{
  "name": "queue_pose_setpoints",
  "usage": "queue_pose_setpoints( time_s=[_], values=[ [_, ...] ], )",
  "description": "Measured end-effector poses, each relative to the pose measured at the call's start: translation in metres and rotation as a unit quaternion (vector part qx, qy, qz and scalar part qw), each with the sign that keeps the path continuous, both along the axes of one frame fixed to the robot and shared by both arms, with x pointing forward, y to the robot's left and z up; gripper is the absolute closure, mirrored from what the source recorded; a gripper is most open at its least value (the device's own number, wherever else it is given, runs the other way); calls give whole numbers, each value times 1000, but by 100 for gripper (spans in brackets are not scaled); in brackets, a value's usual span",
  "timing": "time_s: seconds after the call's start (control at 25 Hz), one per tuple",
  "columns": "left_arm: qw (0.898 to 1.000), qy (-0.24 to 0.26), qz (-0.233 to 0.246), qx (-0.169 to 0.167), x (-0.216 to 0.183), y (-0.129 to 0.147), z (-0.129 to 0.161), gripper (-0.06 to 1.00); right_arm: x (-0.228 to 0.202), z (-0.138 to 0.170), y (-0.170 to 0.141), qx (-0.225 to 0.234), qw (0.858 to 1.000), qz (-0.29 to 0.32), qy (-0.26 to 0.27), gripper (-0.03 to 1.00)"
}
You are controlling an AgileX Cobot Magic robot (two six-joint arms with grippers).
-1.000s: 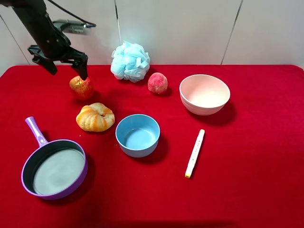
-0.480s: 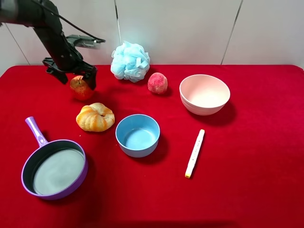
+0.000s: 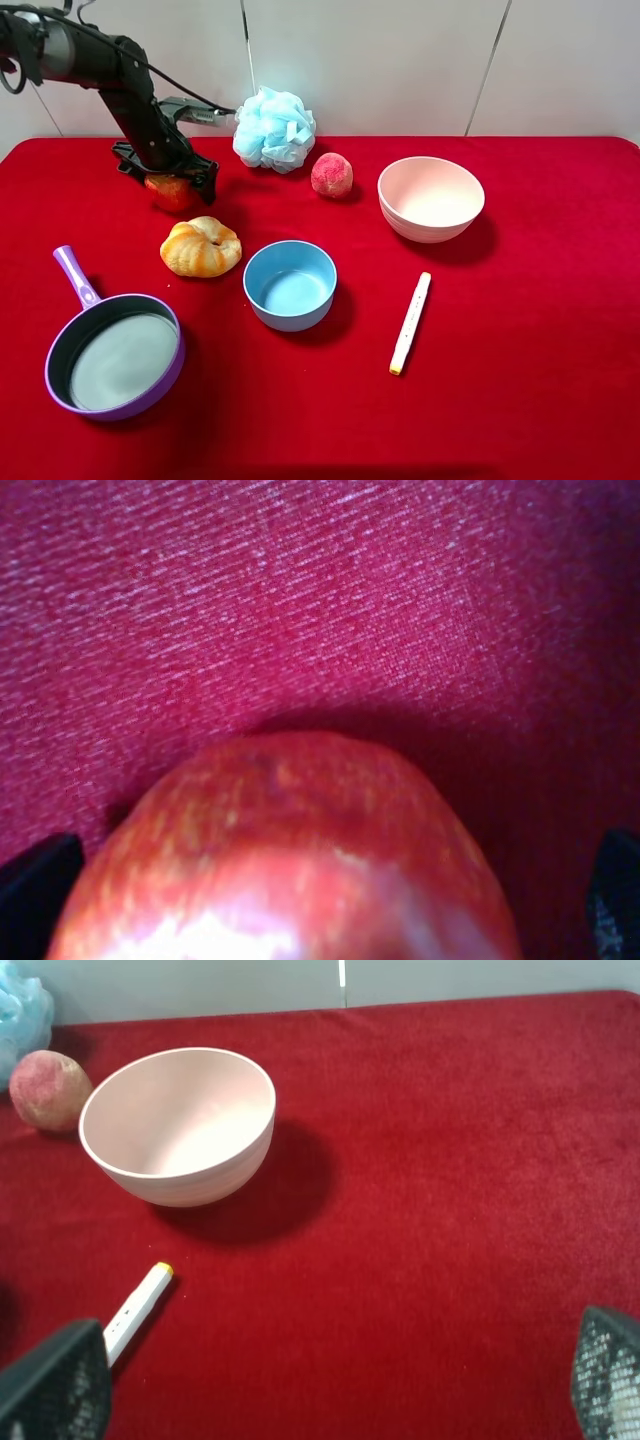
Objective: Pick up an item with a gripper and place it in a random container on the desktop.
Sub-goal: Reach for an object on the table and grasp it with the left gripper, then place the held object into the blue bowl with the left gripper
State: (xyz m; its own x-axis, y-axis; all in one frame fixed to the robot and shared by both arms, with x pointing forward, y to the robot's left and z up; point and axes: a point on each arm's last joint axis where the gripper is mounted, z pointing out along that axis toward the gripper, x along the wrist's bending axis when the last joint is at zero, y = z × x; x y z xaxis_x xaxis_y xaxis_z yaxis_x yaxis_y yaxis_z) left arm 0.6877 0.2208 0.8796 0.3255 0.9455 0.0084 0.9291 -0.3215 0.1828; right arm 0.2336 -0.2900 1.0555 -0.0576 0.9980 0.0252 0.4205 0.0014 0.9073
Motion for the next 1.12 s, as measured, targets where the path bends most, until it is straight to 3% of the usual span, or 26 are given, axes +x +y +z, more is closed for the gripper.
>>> queue_pose_setpoints(
  time_s=[0.24, 0.4, 1.12],
  values=[
    [1000, -3, 0, 0, 1, 0, -1, 2, 0, 0, 0, 0, 1000, 0, 0, 28],
    [1000, -2, -1, 1, 1, 0, -2, 25, 0, 0, 0, 0, 1000, 0, 0, 28],
    [1000, 3, -2, 4, 2, 0, 1, 25, 0, 0, 0, 0, 1000, 0, 0, 28]
  ],
)
